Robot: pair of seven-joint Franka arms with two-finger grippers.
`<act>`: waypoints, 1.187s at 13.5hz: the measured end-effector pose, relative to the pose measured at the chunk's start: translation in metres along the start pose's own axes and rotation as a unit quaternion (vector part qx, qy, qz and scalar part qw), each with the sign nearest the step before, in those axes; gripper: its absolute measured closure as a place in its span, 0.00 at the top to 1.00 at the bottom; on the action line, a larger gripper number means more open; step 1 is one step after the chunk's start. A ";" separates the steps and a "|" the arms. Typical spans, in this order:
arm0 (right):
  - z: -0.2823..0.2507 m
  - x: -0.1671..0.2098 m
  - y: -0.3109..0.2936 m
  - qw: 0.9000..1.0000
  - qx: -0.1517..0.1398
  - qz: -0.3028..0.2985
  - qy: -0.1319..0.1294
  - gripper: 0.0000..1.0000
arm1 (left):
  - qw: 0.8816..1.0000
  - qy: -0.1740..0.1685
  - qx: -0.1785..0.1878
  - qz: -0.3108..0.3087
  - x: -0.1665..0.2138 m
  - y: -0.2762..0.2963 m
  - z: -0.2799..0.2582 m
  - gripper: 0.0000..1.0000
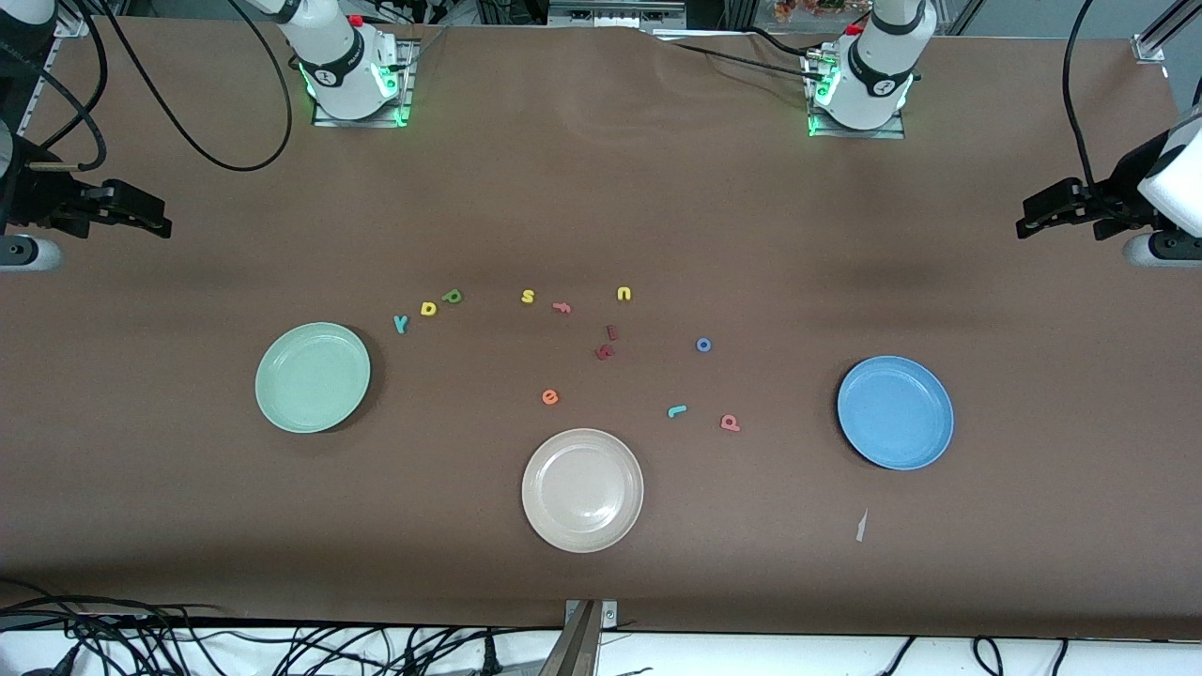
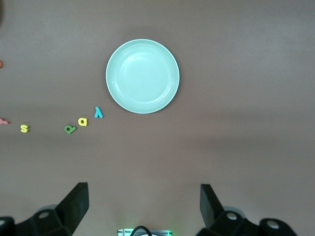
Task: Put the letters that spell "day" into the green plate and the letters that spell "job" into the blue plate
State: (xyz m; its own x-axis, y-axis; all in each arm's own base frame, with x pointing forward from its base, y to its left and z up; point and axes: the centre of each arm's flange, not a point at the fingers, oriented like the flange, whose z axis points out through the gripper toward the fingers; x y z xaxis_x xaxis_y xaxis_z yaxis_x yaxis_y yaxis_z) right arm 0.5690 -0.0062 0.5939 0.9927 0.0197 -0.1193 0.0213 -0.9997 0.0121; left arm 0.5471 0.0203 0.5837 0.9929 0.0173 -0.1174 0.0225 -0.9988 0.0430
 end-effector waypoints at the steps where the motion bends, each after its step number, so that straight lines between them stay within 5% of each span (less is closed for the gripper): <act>1: -0.002 0.000 -0.001 1.000 0.000 -0.001 0.001 1.00 | 1.000 0.000 0.000 0.000 0.000 0.000 0.000 1.00; 16: -0.005 -0.004 0.002 1.000 0.000 0.000 -0.008 1.00 | 1.000 -0.006 0.000 0.000 0.001 0.000 0.004 1.00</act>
State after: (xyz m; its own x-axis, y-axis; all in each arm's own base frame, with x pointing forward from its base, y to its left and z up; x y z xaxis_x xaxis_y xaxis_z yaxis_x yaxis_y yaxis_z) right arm 0.5658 -0.0080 0.5994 0.9906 0.0188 -0.1352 0.0205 -0.9997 0.0114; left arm 0.5479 0.0205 0.5800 0.9915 0.0172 -0.1287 0.0230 -0.9988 0.0432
